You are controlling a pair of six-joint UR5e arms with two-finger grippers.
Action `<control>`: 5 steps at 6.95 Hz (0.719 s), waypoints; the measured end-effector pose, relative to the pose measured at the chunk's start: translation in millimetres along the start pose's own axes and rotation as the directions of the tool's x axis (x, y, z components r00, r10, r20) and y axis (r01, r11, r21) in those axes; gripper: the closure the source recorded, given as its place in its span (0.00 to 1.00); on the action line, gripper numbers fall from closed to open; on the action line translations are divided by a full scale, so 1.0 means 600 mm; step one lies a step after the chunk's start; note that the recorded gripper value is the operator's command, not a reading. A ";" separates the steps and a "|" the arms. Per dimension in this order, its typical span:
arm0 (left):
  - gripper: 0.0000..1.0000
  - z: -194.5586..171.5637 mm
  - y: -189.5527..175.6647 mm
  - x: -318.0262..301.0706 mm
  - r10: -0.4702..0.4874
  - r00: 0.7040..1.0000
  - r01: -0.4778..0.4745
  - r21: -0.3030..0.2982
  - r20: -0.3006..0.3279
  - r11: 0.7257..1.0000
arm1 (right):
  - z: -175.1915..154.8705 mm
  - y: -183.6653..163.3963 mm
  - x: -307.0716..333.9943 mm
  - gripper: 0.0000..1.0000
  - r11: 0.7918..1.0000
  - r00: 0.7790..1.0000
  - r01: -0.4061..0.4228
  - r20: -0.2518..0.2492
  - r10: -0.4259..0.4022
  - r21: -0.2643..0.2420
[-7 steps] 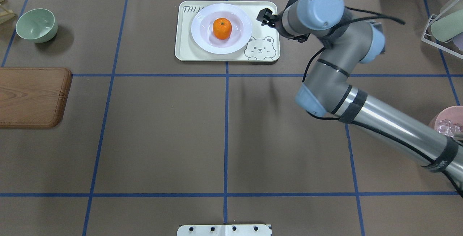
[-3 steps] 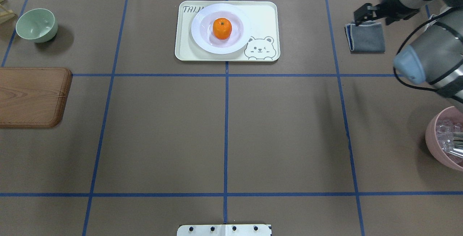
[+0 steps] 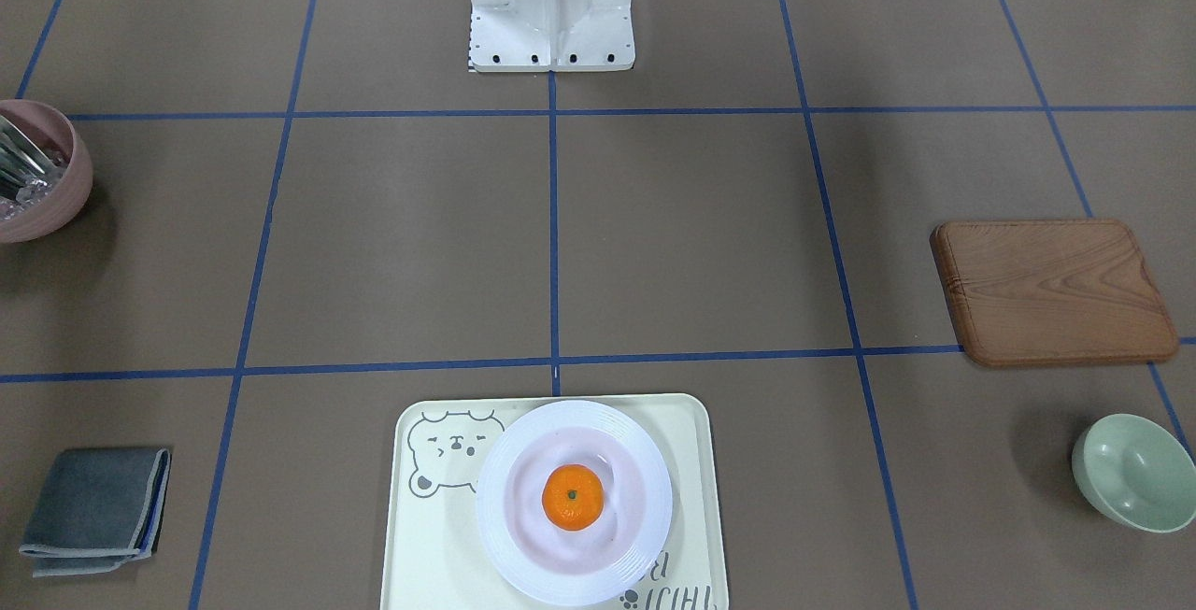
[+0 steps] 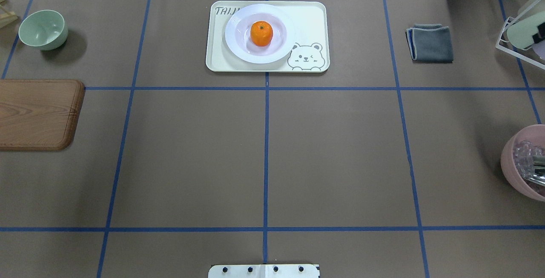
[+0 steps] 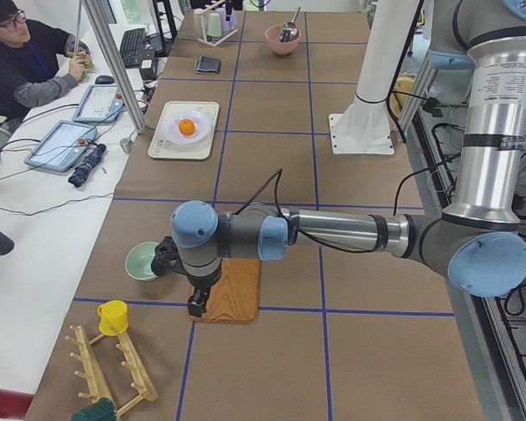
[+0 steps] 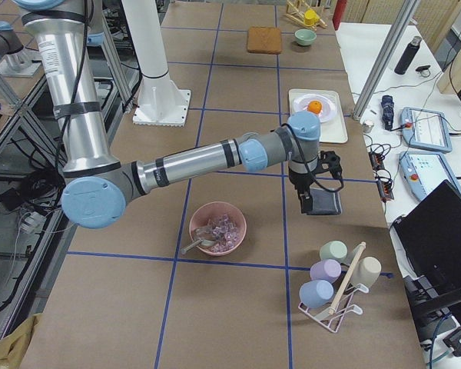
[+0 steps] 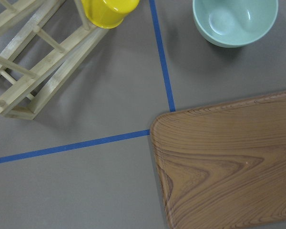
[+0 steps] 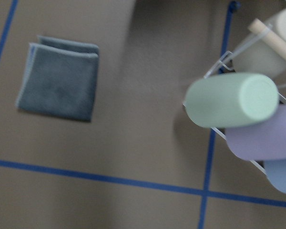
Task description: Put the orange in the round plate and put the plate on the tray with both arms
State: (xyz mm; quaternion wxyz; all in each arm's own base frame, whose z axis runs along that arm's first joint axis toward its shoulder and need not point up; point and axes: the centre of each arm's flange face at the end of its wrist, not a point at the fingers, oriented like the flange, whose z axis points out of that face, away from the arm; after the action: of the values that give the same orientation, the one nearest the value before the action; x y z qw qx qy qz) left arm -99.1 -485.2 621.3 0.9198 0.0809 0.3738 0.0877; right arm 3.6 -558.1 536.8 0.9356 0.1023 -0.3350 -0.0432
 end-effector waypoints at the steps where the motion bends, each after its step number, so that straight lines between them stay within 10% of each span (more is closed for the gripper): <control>1: 0.01 0.000 0.014 0.005 0.003 1.000 -0.003 0.001 -0.002 1.000 | 0.011 0.069 0.076 0.00 0.999 1.000 0.004 -0.010 -0.004 -0.035; 5: 0.01 0.014 0.029 -0.005 -0.017 1.000 0.017 -0.013 -0.013 1.000 | 0.025 0.168 0.162 0.00 0.996 0.998 0.046 -0.043 -0.049 -0.080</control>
State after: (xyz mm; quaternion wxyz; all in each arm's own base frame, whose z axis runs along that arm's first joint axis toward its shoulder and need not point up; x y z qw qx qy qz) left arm -97.1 -469.5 632.6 0.9186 0.0712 0.3799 0.0829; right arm 70.4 -476.9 630.3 0.9450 0.0739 -0.3094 -0.0763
